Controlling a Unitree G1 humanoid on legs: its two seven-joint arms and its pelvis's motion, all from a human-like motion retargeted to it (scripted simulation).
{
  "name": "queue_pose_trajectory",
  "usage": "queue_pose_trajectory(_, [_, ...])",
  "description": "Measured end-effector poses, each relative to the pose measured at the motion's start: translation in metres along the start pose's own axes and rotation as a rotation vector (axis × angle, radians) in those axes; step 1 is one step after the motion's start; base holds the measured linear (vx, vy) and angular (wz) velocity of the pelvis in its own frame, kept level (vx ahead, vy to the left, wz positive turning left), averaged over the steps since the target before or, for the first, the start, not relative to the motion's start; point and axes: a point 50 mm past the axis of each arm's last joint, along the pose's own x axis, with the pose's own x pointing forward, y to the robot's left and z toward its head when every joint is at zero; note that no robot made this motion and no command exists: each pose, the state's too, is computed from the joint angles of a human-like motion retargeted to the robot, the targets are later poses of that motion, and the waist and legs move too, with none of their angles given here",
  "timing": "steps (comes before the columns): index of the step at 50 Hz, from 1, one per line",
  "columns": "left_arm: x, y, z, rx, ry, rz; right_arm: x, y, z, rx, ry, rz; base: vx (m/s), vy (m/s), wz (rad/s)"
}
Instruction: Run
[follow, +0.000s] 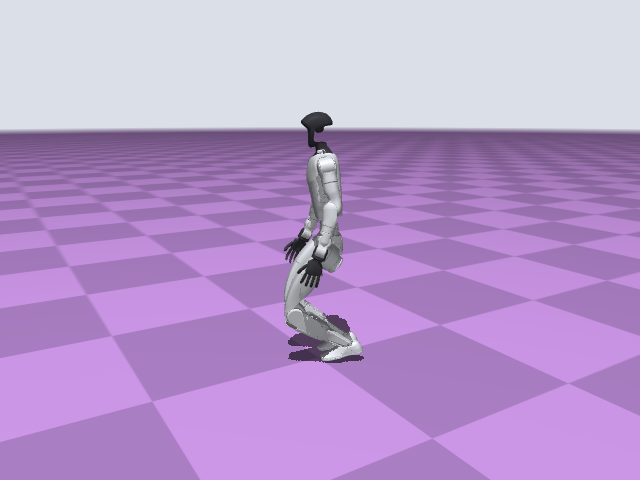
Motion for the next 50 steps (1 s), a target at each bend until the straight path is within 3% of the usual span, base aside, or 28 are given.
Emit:
queue_pose_trajectory(6, [0.009, 0.007, 0.044, -0.044, -0.115, 0.054, 0.005, 0.004, 0.001, 0.01, 0.055, 0.004, -0.02, 0.0, -0.14])
queue_pose_trajectory(20, [0.003, 0.012, 0.03, -0.044, -0.109, 0.014, 0.004, -0.005, 0.025, 0.033, -0.083, 0.021, -0.03, 0.01, -0.33])
queue_pose_trajectory(30, [0.011, 0.014, 0.034, -0.017, -0.037, 0.074, 0.011, 0.005, 0.028, -0.088, -0.016, 0.026, -0.04, -0.02, -0.26])
queue_pose_trajectory(40, [0.006, 0.013, 0.029, -0.157, -0.079, 0.025, 0.007, 0.007, 0.023, -0.022, -0.041, 0.055, -0.01, -0.04, -0.26])
queue_pose_trajectory(45, [0.006, 0.021, 0.034, -0.229, -0.09, 0.077, 0.013, -0.002, 0.036, -0.107, -0.046, 0.005, -0.07, -0.01, -0.44])
queue_pose_trajectory(50, [0.008, 0.014, 0.027, -0.205, -0.039, 0.059, 0.015, -0.003, 0.035, -0.097, -0.011, -0.012, 0.0, 0.05, -0.44])
